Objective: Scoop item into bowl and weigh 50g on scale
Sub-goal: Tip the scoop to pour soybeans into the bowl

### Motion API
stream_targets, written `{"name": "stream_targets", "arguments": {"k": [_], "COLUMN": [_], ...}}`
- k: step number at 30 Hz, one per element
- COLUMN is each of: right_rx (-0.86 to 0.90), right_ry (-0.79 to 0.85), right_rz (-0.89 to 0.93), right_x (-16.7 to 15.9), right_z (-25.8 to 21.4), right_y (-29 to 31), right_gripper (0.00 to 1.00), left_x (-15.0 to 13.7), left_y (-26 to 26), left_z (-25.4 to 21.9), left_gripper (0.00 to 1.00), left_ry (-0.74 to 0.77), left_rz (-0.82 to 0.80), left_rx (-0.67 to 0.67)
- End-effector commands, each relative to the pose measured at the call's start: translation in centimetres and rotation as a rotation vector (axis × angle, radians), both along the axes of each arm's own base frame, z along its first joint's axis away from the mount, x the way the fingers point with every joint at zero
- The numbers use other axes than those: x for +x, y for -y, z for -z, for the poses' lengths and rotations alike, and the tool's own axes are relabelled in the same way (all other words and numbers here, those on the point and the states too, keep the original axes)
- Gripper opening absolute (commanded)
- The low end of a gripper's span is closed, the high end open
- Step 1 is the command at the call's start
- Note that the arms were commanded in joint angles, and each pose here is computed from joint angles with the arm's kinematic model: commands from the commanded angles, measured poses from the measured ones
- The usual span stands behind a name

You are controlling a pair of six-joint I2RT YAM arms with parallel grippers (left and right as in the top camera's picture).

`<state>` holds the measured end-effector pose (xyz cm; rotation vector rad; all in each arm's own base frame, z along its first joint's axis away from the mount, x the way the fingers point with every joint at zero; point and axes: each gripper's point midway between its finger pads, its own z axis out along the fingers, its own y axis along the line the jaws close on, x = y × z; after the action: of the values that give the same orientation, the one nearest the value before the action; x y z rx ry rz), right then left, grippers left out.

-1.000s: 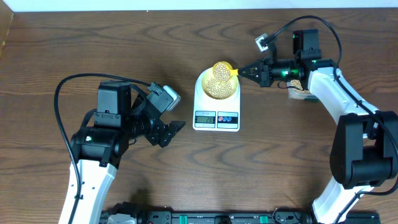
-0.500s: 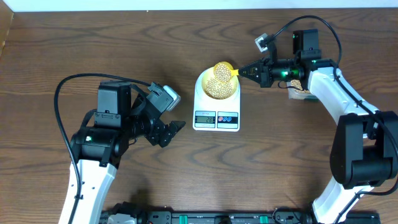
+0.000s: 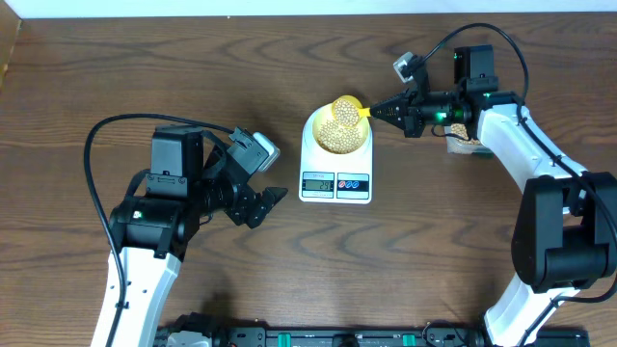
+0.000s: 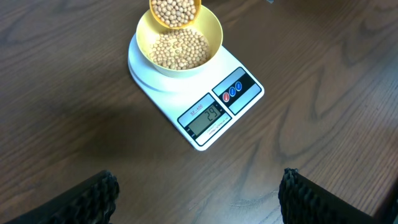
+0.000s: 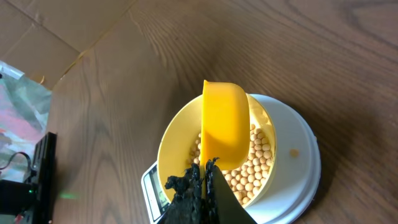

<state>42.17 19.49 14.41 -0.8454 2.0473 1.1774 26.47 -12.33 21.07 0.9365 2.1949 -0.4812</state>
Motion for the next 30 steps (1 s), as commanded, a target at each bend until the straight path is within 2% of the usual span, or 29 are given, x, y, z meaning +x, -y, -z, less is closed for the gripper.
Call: {"name": "stream_targets", "arguments": {"k": [1, 30], "right_rx": [-0.003, -0.028], "right_ry": [0.052, 0.117], "right_rz": [-0.042, -0.063], "right_x": [-0.28, -0.13], "right_z": [0.18, 0.35], "right_y": [-0.36, -0.25], "right_gripper": [0.01, 0.01], "left_x": [-0.04, -0.04], "left_y": [-0.15, -0.15], "left_z": [0.21, 0.21], "left_gripper": [0.85, 0.84], "left_ry": [0.0, 0.0], "left_rz": [0.004, 0.004], "left_rx": [0.008, 0.008]}}
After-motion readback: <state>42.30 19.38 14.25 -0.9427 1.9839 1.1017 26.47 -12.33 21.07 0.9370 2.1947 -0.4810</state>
